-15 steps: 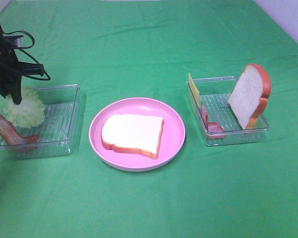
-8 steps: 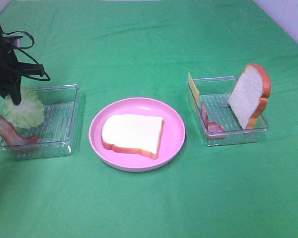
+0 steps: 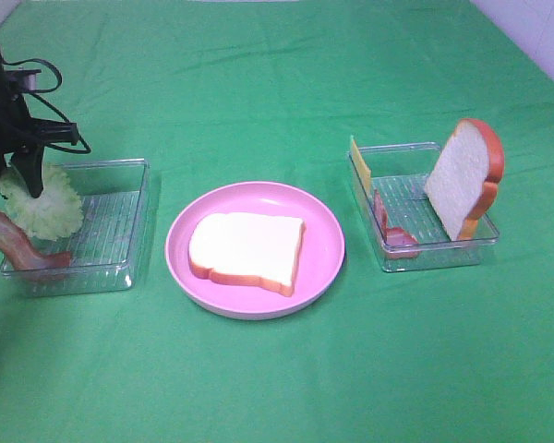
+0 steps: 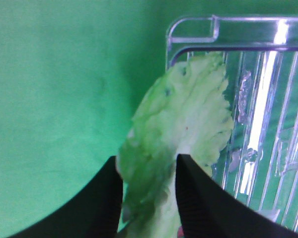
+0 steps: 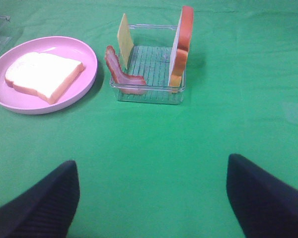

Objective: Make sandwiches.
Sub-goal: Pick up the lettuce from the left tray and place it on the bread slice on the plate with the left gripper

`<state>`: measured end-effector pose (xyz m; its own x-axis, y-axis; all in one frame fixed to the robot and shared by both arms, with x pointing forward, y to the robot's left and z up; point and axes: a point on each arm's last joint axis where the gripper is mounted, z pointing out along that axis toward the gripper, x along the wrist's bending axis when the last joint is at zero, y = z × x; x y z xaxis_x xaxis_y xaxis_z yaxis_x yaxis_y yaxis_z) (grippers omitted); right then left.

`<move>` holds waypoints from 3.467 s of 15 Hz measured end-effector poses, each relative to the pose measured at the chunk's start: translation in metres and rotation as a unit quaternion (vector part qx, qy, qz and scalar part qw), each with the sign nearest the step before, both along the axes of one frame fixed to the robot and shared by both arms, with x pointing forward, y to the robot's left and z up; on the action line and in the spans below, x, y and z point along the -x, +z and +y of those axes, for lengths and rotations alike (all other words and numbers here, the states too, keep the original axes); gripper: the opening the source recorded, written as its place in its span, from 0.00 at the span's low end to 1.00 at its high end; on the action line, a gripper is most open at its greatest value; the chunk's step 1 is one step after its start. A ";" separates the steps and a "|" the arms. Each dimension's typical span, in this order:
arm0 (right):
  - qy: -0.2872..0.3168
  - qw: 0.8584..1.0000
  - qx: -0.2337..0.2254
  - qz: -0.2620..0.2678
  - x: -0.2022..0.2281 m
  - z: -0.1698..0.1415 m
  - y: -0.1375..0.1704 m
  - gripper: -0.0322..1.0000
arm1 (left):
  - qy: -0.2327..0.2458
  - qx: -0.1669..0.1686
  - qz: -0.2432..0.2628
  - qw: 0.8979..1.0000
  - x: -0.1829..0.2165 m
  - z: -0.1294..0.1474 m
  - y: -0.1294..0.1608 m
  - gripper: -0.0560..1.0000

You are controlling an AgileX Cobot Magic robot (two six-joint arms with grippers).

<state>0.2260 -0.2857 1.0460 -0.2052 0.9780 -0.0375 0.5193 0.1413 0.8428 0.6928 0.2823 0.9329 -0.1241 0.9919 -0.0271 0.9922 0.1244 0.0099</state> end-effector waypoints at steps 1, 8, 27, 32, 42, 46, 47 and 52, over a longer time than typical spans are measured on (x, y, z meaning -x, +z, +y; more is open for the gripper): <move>0.000 1.000 0.000 0.000 0.000 0.000 0.000 0.77 | 0.000 0.000 0.000 1.000 -0.001 0.000 0.002 0.39; 0.000 1.000 0.000 0.000 0.000 0.000 0.000 0.77 | 0.003 0.010 -0.028 1.000 -0.009 -0.002 0.017 0.26; 0.000 1.000 0.000 0.000 0.000 0.000 0.000 0.77 | -0.169 0.301 -0.101 0.933 0.023 -0.171 0.102 0.05; 0.000 1.000 0.000 0.000 0.000 0.000 0.000 0.77 | -0.240 0.302 -0.055 0.921 0.054 -0.250 0.069 0.05; 0.000 1.000 0.000 0.000 0.000 0.000 0.000 0.77 | -0.262 0.152 -0.053 0.952 0.042 -0.244 0.016 0.05; 0.000 1.000 0.000 0.000 0.000 0.000 0.000 0.77 | -0.246 0.138 -0.054 0.958 0.040 -0.242 0.016 0.10; 0.000 1.000 0.000 0.000 0.000 0.000 0.000 0.77 | -0.246 0.137 -0.054 0.958 0.040 -0.241 0.016 0.22; 0.000 1.000 0.000 0.000 0.000 0.000 0.000 0.77 | -0.238 0.106 -0.070 0.963 0.035 -0.235 0.039 0.70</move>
